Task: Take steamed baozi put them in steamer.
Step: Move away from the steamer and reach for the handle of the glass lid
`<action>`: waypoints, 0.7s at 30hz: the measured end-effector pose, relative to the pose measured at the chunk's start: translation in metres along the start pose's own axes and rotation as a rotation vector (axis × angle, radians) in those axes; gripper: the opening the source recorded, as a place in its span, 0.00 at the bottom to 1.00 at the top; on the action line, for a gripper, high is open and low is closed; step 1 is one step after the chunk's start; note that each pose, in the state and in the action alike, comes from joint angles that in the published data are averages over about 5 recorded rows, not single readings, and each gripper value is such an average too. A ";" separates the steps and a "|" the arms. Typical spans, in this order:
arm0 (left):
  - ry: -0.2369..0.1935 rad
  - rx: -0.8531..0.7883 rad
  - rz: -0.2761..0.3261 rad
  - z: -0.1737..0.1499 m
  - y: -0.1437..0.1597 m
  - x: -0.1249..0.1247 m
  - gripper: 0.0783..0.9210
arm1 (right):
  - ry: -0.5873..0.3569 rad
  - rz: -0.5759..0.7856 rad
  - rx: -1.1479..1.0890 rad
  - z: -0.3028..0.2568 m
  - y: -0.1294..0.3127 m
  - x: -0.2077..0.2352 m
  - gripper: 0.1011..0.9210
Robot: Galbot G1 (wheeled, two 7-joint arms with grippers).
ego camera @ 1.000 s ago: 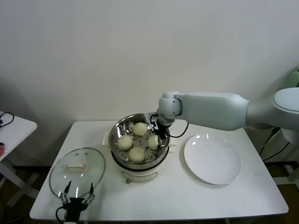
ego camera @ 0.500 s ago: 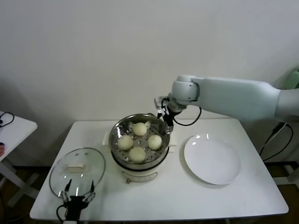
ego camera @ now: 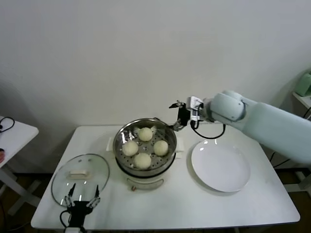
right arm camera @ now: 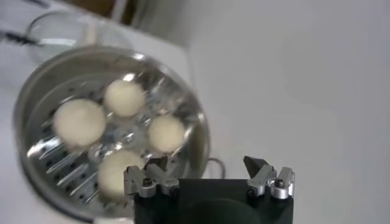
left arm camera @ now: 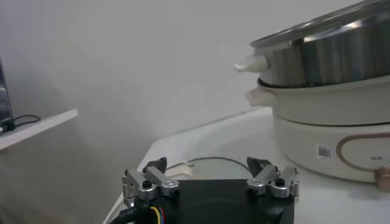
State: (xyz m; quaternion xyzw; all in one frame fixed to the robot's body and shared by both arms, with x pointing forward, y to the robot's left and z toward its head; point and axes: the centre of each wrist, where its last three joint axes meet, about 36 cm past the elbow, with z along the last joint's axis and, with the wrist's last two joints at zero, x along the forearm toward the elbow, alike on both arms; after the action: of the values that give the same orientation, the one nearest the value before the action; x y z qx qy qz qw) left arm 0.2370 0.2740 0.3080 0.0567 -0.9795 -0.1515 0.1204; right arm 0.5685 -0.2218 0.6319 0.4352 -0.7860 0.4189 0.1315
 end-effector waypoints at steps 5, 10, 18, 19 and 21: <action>-0.003 0.003 0.005 0.000 -0.002 -0.001 0.88 | -0.123 0.132 -0.109 0.029 0.034 0.011 0.88; -0.007 0.007 0.009 0.000 -0.004 -0.001 0.88 | -0.251 0.236 -0.245 0.057 0.072 0.019 0.88; -0.007 0.010 0.007 0.001 -0.005 -0.002 0.88 | -0.404 0.391 -0.460 0.112 0.137 0.036 0.88; -0.008 0.012 0.005 0.001 -0.005 -0.002 0.88 | -0.415 0.411 -0.485 0.120 0.147 0.039 0.88; -0.009 0.015 0.001 0.001 -0.005 -0.003 0.88 | -0.432 0.449 -0.534 0.134 0.167 0.043 0.88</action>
State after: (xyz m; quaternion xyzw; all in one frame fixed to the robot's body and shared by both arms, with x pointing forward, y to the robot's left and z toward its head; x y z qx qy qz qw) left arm 0.2396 0.2705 0.3046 0.0563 -0.9812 -0.1442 0.1155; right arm 0.4324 -0.3051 0.4830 0.2810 -0.9522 0.1174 -0.0227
